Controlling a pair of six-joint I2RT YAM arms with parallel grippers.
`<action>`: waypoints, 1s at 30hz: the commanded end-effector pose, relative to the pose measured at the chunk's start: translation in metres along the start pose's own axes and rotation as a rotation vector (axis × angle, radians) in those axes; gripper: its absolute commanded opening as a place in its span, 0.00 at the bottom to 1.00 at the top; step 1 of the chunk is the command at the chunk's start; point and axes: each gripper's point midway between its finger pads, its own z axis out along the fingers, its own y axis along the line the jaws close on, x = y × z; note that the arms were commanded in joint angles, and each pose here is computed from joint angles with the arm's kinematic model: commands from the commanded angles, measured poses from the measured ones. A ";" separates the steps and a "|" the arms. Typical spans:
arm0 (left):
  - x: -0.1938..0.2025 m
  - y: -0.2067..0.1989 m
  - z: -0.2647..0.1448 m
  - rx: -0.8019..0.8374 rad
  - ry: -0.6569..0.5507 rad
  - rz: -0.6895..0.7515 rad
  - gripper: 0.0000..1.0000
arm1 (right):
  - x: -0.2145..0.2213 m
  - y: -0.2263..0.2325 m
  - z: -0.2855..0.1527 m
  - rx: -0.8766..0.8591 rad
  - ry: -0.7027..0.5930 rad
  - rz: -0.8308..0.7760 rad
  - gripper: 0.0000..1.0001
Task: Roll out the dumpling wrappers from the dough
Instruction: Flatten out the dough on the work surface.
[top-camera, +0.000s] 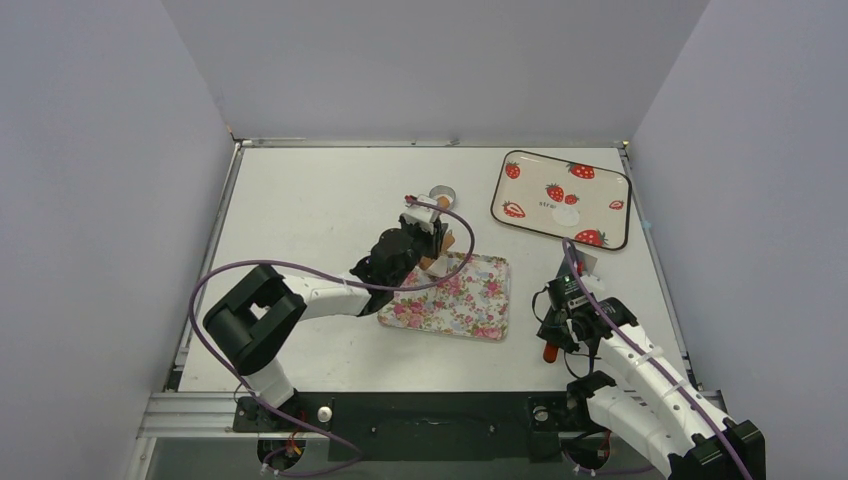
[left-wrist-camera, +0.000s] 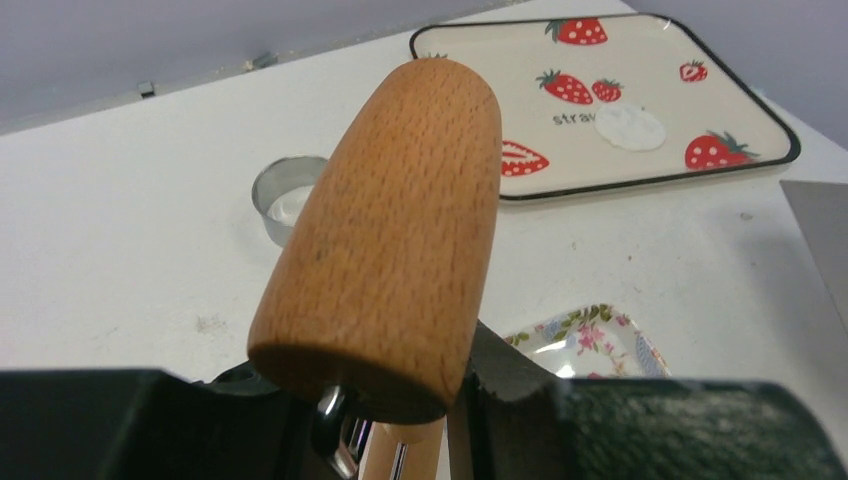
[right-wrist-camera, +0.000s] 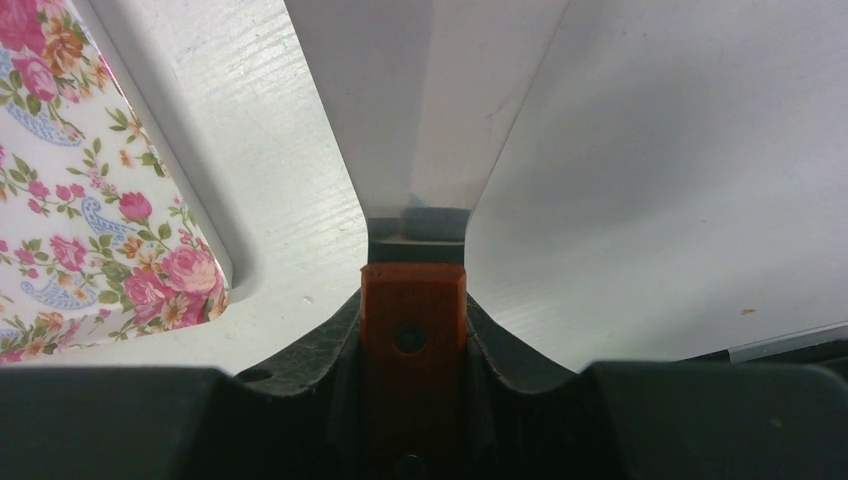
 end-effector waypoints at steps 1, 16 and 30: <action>0.010 0.002 -0.006 -0.004 -0.007 -0.015 0.00 | -0.020 0.007 -0.007 -0.015 -0.071 0.011 0.00; 0.038 -0.003 -0.017 0.002 0.062 -0.037 0.00 | -0.017 0.005 -0.006 -0.022 -0.069 0.010 0.00; 0.007 -0.040 -0.032 0.168 -0.054 0.103 0.00 | -0.019 0.009 -0.009 -0.033 -0.067 0.002 0.00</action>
